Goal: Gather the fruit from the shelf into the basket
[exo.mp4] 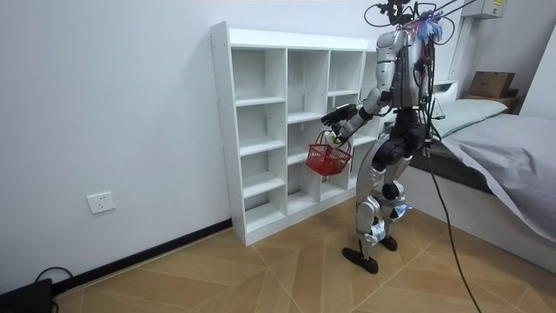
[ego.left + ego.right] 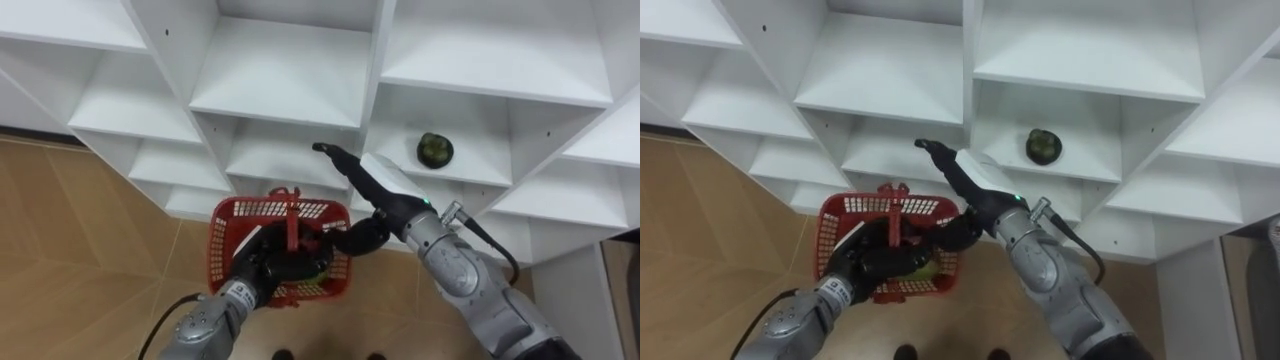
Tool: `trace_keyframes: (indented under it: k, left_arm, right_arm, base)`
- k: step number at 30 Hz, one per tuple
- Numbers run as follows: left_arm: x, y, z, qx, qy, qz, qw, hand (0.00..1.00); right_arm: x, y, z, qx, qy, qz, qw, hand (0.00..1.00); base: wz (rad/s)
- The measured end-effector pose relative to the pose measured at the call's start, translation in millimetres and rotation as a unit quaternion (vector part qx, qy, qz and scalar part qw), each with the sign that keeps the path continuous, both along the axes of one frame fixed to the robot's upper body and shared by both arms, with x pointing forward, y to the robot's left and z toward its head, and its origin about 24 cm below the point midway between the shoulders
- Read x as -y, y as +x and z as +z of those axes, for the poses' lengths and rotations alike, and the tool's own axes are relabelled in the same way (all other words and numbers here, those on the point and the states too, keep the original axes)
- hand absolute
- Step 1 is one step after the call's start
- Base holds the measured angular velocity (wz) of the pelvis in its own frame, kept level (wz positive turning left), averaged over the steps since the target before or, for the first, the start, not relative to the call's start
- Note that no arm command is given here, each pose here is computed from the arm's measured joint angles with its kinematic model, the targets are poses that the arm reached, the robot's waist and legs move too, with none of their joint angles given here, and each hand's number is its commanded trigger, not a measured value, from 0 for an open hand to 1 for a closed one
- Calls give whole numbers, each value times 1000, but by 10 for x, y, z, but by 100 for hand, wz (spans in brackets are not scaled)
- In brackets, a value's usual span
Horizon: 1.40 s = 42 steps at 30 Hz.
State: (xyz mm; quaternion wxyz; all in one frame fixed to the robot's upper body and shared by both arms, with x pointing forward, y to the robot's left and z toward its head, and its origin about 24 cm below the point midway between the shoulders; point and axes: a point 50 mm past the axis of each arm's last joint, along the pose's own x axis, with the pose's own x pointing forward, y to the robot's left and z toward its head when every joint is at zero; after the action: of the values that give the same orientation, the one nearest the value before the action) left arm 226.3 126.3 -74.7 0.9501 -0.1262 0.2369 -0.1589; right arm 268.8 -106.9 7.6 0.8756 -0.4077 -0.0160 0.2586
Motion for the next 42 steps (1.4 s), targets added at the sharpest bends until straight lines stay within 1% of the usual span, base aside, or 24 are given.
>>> trace_keyframes:
  k: [20,26,28,32,38,42]
  left_arm:
    - [-4,6,10,3,3,-2,1000,100]
    - [-38,-37,-21,1,28,-13,1000,100]
    - [-54,-98,-63,-5,46,-19,999,100]
    - [-72,-94,-61,2,75,-30,997,100]
    - [-90,-114,-66,4,84,-33,996,100]
    - [-119,-148,-89,-2,87,-30,996,100]
  right_arm:
    - [6,0,-5,-1,-1,-1,1000,0]
    - [36,-36,-52,-9,-6,-4,1000,0]
    - [74,-132,-154,-26,-12,-10,1000,0]
    - [103,-189,-207,-39,-3,-19,999,0]
    - [126,-264,-207,-45,36,-38,998,0]
    - [159,-291,-172,-39,46,-46,997,0]
  base:
    - [0]
    - [0]
    - [0]
    - [0]
    - [-13]
    - [-16]
